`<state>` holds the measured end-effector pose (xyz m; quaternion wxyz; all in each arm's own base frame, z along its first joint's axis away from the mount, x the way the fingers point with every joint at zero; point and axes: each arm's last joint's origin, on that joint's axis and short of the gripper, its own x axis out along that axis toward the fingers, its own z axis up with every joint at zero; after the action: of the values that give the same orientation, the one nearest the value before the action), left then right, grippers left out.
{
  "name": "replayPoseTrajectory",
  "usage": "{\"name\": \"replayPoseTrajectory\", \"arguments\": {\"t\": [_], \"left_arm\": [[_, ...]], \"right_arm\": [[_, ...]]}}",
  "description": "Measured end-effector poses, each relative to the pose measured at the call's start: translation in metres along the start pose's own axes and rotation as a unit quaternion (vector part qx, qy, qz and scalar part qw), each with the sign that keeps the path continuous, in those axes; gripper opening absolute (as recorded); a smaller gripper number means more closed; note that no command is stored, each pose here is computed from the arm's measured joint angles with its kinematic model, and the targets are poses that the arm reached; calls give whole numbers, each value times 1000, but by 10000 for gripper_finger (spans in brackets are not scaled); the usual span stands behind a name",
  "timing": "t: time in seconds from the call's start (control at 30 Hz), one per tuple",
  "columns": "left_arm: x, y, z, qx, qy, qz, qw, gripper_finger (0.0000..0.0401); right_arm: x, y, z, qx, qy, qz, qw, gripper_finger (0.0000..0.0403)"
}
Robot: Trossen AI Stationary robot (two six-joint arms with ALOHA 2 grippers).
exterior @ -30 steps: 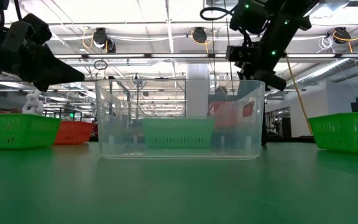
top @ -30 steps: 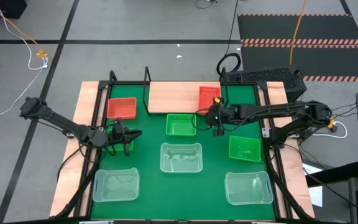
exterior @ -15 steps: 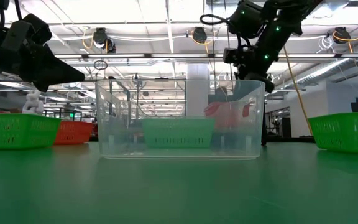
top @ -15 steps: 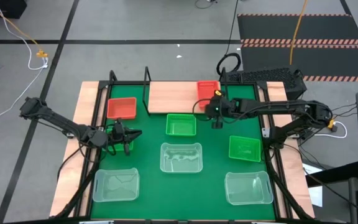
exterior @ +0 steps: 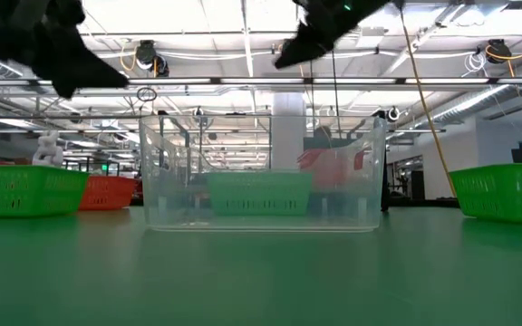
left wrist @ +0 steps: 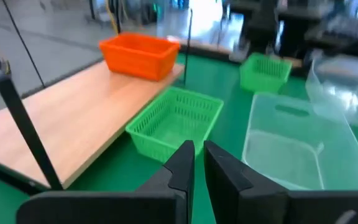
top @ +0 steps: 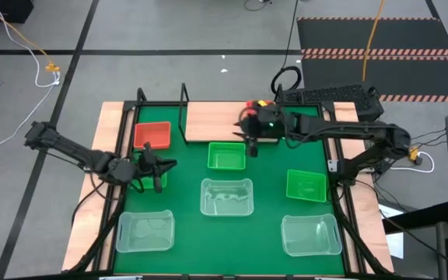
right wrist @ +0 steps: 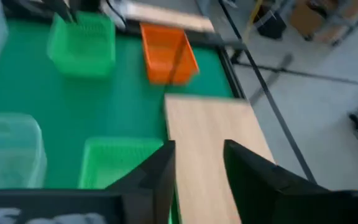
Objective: Stack baskets on shelf by color
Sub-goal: Stack the orange bin on top of the stacked orange bins on the shelf
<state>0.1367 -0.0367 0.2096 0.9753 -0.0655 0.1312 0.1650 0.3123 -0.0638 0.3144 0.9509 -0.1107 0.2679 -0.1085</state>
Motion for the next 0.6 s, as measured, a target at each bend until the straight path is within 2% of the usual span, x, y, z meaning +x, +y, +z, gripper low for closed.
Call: {"name": "replayPoseTrajectory", "arguments": {"t": [0.1,0.2,0.33,0.47,0.6], "left_arm": [[-10,-2,29,20,48,15,999,37],[-21,-1,56,34,74,32,996,37],[-36,4,85,22,87,63,994,37],[-46,8,98,12,76,83,994,37],[-45,12,97,42,55,136,988,37]], "right_arm": [[17,4,28,-15,-22,18,999,162],[45,20,48,-49,-43,31,997,184],[87,50,61,-100,-84,28,991,199],[118,72,68,-139,-131,-26,981,200],[160,87,55,-159,-149,-46,975,201]]}}
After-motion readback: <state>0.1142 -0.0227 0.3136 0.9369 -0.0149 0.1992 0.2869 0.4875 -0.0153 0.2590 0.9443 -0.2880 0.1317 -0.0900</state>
